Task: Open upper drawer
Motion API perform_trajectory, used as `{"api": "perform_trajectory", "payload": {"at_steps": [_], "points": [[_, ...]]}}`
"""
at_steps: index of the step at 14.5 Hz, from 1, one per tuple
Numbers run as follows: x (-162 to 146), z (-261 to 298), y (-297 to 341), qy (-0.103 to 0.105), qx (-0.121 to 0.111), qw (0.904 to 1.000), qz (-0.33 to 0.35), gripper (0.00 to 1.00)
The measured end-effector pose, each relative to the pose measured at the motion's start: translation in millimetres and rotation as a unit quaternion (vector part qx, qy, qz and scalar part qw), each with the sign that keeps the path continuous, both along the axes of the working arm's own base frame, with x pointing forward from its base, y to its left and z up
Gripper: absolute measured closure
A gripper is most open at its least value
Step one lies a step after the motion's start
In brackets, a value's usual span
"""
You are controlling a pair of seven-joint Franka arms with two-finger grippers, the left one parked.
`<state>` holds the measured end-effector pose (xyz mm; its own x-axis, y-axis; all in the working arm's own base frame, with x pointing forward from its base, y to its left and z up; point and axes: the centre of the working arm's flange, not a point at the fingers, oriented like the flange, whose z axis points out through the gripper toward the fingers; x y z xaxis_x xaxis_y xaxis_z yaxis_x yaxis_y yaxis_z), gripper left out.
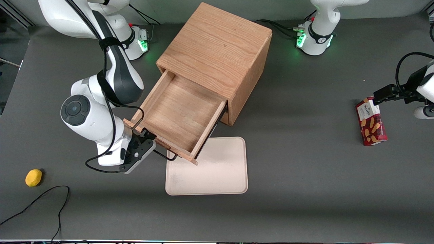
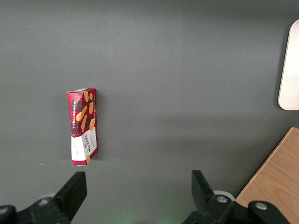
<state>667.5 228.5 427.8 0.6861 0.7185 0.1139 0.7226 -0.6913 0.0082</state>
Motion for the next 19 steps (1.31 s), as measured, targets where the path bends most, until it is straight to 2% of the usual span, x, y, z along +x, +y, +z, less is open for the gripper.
{"api": "perform_trajectory", "payload": {"at_steps": [4, 13, 19], "points": [[0.3, -0.6, -4.4, 0.005, -0.003, 1.0000, -0.003, 0.00], [1.7, 5.8, -3.8, 0.001, -0.002, 1.0000, -0.003, 0.00], [-2.1, 5.1, -1.7, 0.016, -0.005, 0.9999, 0.000, 0.00]]}}
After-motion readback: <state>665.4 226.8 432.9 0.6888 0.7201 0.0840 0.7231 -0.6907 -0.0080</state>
